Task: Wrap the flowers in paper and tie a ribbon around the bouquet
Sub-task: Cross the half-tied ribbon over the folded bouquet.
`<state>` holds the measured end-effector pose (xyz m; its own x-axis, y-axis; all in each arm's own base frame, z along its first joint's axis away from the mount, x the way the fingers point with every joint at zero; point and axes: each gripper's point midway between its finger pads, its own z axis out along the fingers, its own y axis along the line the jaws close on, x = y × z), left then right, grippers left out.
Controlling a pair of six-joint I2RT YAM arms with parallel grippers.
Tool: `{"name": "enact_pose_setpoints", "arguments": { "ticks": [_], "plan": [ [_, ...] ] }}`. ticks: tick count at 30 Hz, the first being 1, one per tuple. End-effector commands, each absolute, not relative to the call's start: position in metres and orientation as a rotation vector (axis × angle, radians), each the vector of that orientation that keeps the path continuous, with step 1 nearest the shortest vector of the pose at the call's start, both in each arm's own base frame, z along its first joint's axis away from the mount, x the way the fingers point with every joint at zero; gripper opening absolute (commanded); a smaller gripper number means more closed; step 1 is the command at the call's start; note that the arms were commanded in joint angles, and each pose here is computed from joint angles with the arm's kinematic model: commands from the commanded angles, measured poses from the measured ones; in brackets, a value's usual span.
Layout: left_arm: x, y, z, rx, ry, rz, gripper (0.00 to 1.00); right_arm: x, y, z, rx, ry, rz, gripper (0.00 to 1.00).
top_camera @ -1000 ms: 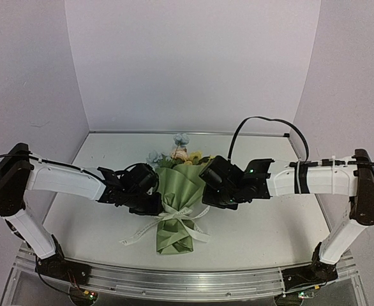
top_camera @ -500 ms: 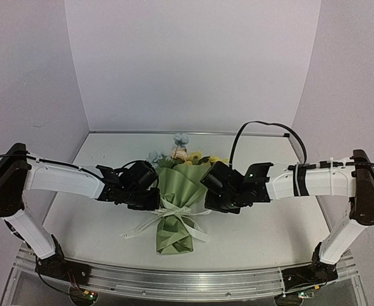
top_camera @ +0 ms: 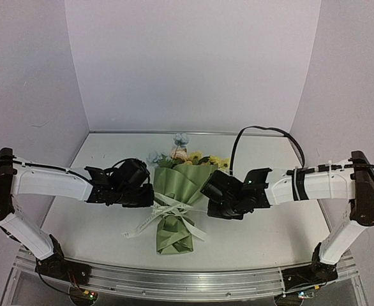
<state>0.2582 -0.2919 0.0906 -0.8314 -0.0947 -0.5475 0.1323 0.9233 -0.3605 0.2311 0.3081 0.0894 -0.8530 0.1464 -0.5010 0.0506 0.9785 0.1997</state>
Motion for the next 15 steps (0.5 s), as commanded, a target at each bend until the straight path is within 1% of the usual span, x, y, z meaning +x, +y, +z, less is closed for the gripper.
{"name": "enact_pose_setpoints", "arguments": {
  "ticks": [1,3,11,15],
  "plan": [
    [0.269,-0.262,0.084,-0.106,2.493,-0.424,0.18,0.228,0.282,0.083,0.143,2.569,0.117,0.0],
    [0.269,-0.262,0.079,-0.116,2.502,-0.442,0.2,0.227,0.279,0.083,0.14,2.568,0.106,0.0],
    [0.277,-0.28,0.069,-0.121,2.524,-0.482,0.21,0.228,0.281,0.089,0.121,2.556,0.104,0.0],
    [0.279,-0.28,0.066,-0.137,2.531,-0.472,0.24,0.227,0.277,0.09,0.117,2.549,0.083,0.0]
  ]
}}
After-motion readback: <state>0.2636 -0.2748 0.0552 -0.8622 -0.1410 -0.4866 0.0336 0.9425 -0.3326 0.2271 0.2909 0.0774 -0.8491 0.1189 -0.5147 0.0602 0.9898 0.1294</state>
